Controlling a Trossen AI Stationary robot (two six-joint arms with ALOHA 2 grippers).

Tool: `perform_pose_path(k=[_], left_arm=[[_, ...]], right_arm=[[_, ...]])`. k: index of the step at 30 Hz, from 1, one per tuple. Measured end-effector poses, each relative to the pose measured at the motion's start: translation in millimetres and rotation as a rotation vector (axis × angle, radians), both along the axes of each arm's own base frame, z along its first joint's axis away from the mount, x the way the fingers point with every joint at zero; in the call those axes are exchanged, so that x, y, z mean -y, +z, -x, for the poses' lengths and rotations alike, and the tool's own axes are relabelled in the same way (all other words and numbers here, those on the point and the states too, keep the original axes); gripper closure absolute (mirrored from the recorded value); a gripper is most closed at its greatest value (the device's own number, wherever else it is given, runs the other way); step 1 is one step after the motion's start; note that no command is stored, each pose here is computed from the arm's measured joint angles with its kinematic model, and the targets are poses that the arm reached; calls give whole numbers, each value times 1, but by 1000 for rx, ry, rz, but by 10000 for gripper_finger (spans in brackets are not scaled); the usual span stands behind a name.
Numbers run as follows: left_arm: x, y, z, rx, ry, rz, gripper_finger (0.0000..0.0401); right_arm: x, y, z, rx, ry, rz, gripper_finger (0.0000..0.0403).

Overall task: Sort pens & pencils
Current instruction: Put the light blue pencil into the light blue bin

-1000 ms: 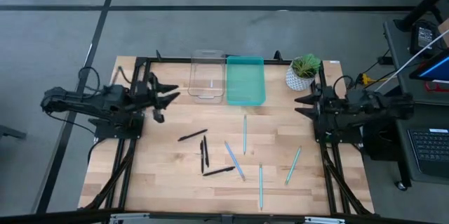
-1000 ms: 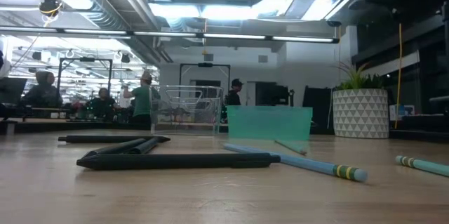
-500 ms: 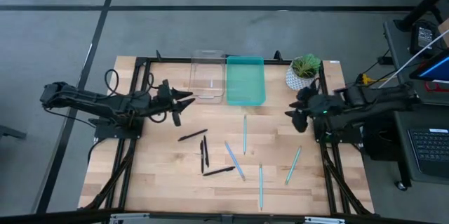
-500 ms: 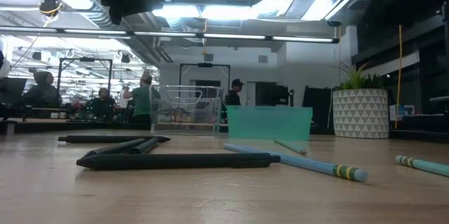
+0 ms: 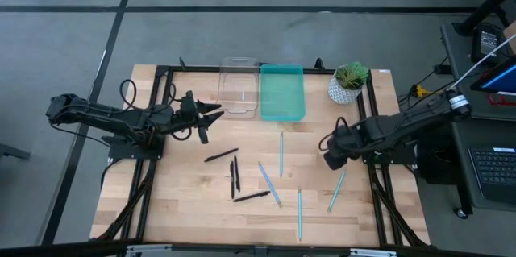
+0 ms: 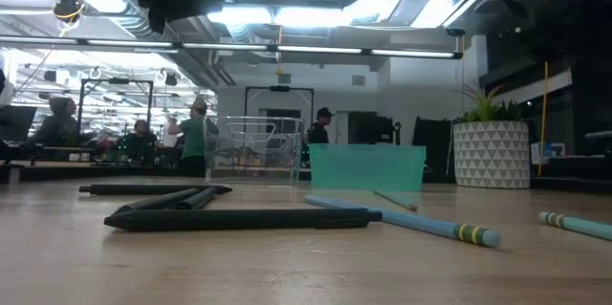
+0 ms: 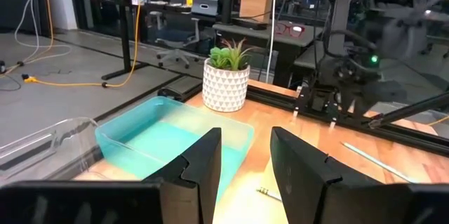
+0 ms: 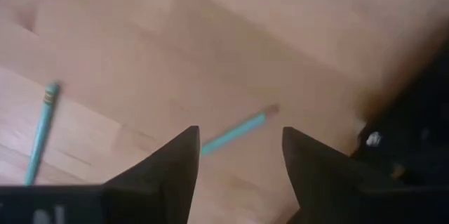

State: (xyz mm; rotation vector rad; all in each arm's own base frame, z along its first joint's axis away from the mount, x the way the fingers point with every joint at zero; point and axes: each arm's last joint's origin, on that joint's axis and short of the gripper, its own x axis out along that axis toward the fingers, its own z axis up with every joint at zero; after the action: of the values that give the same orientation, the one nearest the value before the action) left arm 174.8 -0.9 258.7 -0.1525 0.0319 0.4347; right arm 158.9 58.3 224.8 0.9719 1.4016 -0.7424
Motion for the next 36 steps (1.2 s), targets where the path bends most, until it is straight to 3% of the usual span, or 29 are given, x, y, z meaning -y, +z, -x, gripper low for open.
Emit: perform_pose_path(k=[4, 7, 14, 16, 22, 29, 36], left_arm=[[0, 0, 0, 4, 0, 0, 283], [0, 0, 0, 4, -1, -2, 283], [-1, 0, 0, 3, 7, -3, 283], [-3, 0, 0, 3, 14, -3, 283], [-7, 0, 0, 3, 37, -3, 283], [-8, 0, 0, 3, 42, -2, 283], [-8, 0, 0, 4, 43, -1, 283]], right_arm=[[-20, -7, 1, -47, -23, -9, 198], [-33, -9, 3, -47, 62, -10, 198], [-60, -19, -2, 94, 675, 18, 198], [-66, -26, -8, 108, 777, 20, 198], [-77, -56, -15, -20, 991, 42, 198], [-89, -81, -16, -107, 1158, 73, 198], [-91, -92, -17, -153, 1211, 89, 198]])
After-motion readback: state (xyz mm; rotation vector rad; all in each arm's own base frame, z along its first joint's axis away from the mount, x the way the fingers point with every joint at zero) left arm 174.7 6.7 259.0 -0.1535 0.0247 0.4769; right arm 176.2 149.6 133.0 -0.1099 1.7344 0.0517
